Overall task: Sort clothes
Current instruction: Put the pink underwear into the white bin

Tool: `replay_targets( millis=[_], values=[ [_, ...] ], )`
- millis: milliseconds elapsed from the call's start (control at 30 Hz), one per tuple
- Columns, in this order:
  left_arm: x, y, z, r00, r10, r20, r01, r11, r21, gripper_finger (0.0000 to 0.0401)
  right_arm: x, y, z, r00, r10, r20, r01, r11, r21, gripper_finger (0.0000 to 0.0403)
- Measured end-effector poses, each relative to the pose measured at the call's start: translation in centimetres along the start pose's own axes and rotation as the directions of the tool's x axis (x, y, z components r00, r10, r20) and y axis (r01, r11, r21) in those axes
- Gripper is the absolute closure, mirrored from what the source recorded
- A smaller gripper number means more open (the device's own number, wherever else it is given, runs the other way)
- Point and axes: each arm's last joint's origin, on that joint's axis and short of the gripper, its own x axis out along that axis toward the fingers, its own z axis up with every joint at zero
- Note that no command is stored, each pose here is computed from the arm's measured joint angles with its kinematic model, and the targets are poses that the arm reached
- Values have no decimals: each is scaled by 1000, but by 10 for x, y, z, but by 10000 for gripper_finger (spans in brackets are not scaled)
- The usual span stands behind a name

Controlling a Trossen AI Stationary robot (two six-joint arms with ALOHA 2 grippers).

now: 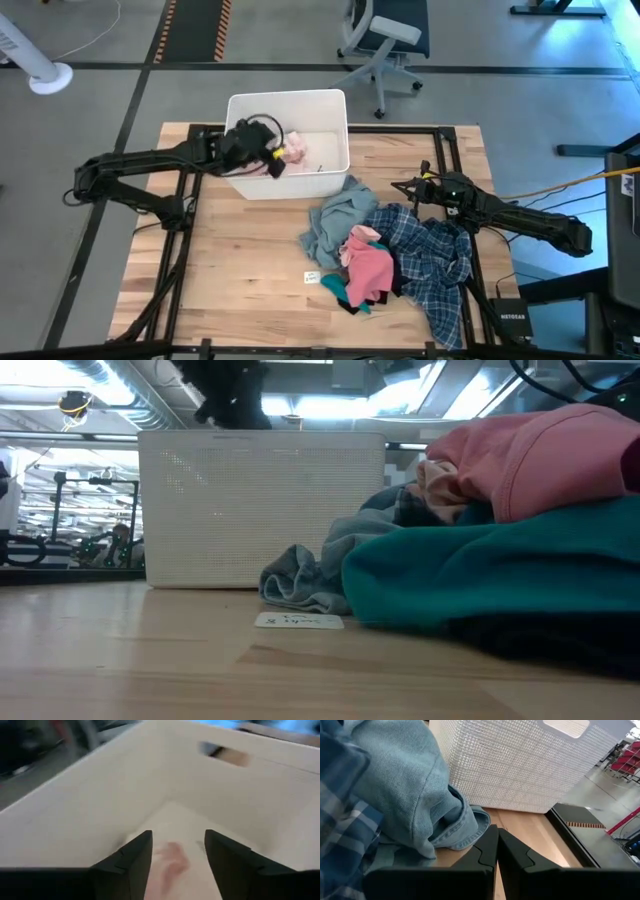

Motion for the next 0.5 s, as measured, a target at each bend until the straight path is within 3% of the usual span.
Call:
replay_targets(
  millis=[200, 500],
  values=[
    [-19, -37, -1, 978, -200, 52, 194, 976, 102, 211, 0, 0, 0, 1000, 0, 1, 0, 1000, -1, 384],
    [-45, -69, -6, 954, -279, 110, 257, 950, 179, 218, 0, 0, 0, 1000, 0, 1, 0, 1000, -1, 384]
  ],
)
